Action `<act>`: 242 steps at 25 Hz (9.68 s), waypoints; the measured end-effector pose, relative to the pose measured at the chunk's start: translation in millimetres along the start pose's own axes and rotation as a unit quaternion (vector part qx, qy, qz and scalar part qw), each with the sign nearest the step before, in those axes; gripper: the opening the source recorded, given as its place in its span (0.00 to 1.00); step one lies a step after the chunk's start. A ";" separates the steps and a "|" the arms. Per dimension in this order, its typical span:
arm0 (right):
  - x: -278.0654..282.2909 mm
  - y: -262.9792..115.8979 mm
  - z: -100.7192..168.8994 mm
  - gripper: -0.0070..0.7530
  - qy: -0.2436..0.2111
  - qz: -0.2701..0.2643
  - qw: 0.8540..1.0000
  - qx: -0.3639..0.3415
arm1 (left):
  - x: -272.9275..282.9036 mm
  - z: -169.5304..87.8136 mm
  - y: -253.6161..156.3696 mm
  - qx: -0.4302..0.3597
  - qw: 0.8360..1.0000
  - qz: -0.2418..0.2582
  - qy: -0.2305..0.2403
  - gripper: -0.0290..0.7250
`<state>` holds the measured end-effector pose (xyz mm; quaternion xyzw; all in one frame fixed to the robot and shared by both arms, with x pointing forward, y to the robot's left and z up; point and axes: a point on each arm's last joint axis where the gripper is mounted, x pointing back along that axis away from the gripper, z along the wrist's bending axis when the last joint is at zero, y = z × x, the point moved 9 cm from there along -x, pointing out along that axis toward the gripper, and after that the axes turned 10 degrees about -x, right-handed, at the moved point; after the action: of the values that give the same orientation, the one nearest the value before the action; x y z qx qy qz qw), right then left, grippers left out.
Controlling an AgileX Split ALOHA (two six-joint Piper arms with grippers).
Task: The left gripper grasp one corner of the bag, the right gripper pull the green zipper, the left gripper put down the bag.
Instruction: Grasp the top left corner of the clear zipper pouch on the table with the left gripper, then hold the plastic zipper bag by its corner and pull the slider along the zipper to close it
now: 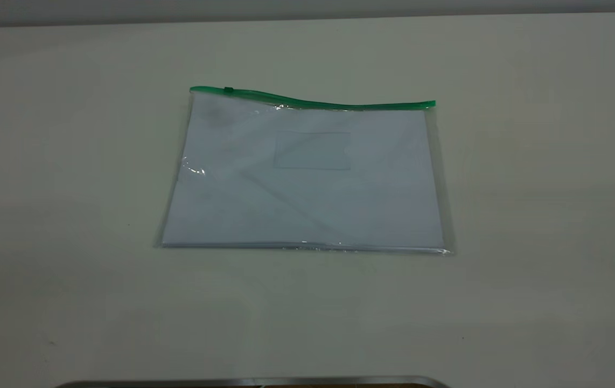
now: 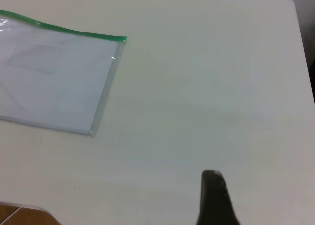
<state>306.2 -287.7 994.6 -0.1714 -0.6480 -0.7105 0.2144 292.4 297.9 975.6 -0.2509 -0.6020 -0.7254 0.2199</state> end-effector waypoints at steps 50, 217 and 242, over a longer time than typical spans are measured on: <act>0.0 0.1 0.0 0.69 0.000 0.000 1.000 0.000 | -19.7 10.0 89.1 0.065 0.997 -0.042 -0.024 0.82; -432.5 2.7 132.2 0.05 0.254 0.277 0.898 0.228 | -426.7 -279.3 137.5 -0.406 0.690 -0.159 -0.578 0.11; -425.5 -20.7 16.9 0.06 0.175 0.403 0.893 0.102 | -450.8 -226.3 129.3 -0.357 0.745 -0.069 -0.560 0.11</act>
<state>656.1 -234.3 756.9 -0.2676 -0.5444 -0.5115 0.6086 700.8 59.8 757.0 -0.6294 -0.3303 -0.6300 -0.3128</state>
